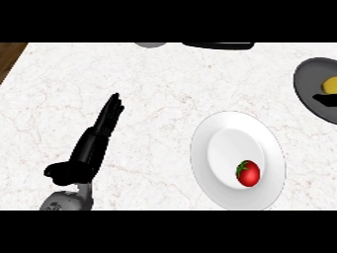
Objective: Pick the lemon from the plate and place it in the pan
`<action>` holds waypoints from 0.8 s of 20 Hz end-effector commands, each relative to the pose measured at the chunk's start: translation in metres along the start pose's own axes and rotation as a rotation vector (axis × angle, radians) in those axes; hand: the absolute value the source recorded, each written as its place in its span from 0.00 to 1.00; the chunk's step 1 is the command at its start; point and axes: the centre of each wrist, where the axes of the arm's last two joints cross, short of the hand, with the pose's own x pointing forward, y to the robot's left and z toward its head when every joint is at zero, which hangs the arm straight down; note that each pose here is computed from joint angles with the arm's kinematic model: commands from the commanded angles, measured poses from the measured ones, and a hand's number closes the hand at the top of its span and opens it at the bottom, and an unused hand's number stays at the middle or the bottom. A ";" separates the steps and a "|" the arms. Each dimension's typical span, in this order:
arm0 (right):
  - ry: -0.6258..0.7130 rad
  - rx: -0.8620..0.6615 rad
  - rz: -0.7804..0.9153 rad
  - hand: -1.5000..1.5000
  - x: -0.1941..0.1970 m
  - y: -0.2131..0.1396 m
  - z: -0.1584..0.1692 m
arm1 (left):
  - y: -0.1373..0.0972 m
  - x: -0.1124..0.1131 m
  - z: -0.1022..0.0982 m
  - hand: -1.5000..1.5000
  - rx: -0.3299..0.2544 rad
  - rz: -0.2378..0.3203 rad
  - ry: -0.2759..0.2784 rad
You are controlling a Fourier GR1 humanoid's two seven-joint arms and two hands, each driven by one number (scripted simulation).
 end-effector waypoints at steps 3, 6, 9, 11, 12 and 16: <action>-0.079 -0.036 -0.161 0.00 0.008 -0.011 -0.006 | 0.008 -0.002 0.003 0.50 0.010 -0.008 0.002; -0.107 -0.117 -0.285 0.00 0.020 -0.015 -0.010 | -0.006 0.003 -0.003 0.50 0.009 0.016 0.009; -0.098 -0.154 -0.389 0.00 0.007 -0.008 -0.005 | -0.004 -0.005 -0.003 0.50 0.039 0.012 0.008; -0.098 -0.152 -0.456 0.00 -0.005 -0.032 -0.012 | 0.002 -0.002 0.004 0.50 0.036 0.005 0.019; -0.109 -0.128 -0.485 0.00 -0.023 -0.016 -0.001 | 0.008 -0.003 0.003 0.50 0.034 -0.014 0.020; -0.112 -0.065 -0.595 0.00 -0.044 -0.044 -0.005 | 0.011 0.002 0.002 0.50 0.059 -0.007 0.015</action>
